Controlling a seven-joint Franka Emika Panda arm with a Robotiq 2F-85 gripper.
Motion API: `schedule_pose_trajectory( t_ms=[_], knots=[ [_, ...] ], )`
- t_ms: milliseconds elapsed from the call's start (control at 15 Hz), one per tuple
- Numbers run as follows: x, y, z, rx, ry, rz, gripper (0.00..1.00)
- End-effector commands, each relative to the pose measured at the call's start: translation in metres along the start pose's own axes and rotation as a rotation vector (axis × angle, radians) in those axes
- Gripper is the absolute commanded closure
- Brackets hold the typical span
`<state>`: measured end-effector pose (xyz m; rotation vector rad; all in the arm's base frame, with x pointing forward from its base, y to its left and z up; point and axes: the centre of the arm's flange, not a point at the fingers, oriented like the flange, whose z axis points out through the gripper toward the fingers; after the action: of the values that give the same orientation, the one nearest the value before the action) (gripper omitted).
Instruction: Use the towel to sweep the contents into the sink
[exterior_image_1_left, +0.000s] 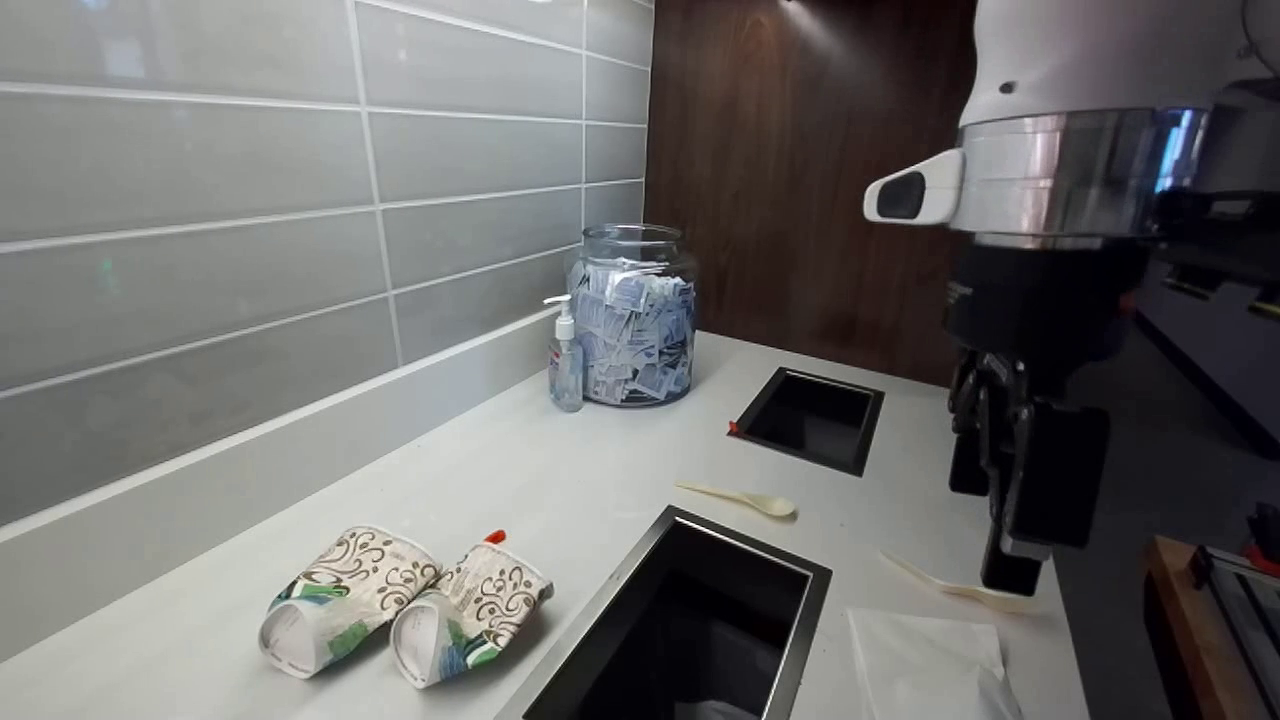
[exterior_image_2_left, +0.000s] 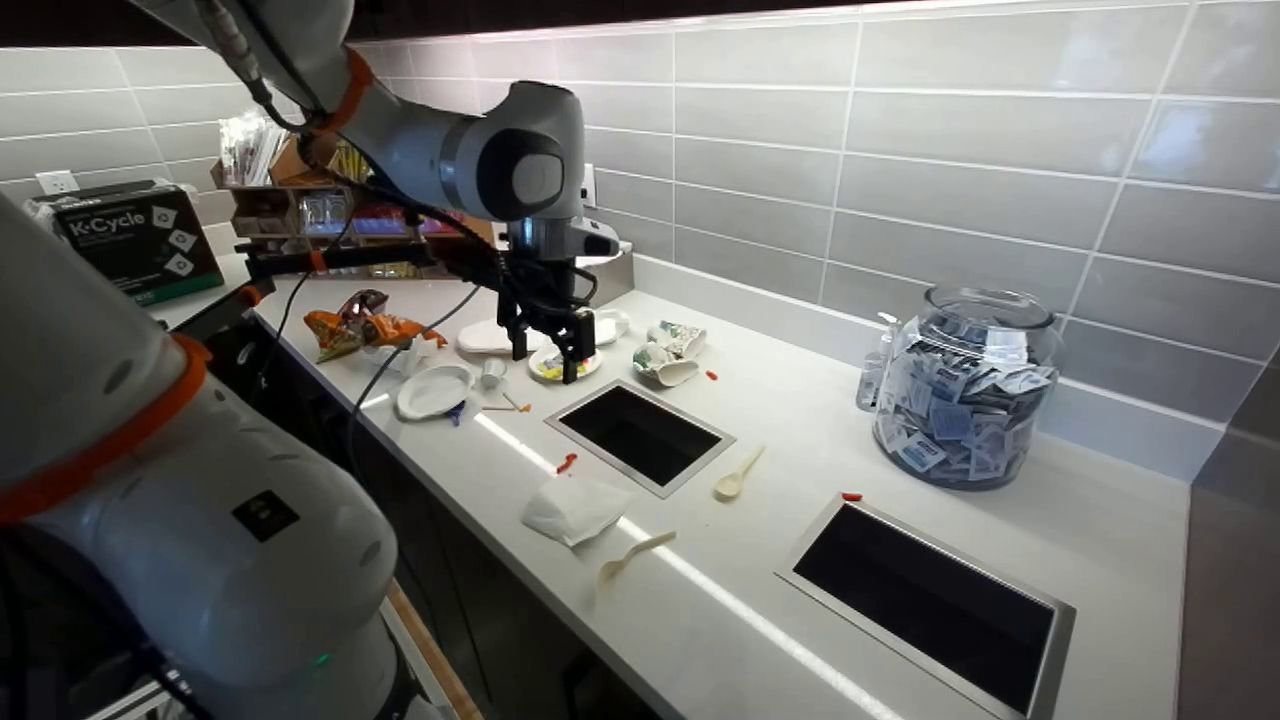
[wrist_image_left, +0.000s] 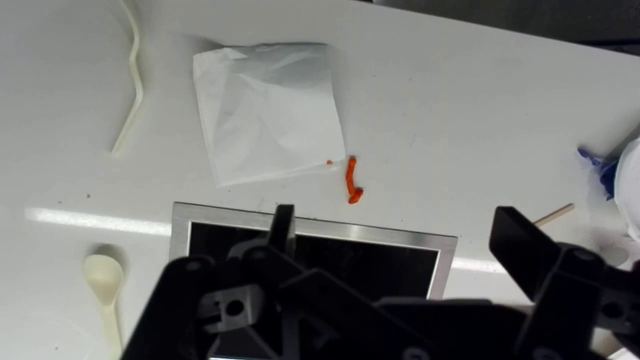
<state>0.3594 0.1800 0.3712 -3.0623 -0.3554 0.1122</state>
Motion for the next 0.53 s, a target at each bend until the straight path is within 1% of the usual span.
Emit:
schedule_pose_trajectory(
  t_ms=[0,333,400,467],
  knots=[
    [0.001,0.0,-0.001,0.0,0.001,0.001,0.0],
    [0.004,0.0,-0.007,0.004,0.015,0.002,0.0],
    [0.006,0.007,0.007,-0.011,-0.043,0.028,0.0],
    [0.006,0.01,0.018,-0.028,-0.074,0.055,0.0]
  ],
)
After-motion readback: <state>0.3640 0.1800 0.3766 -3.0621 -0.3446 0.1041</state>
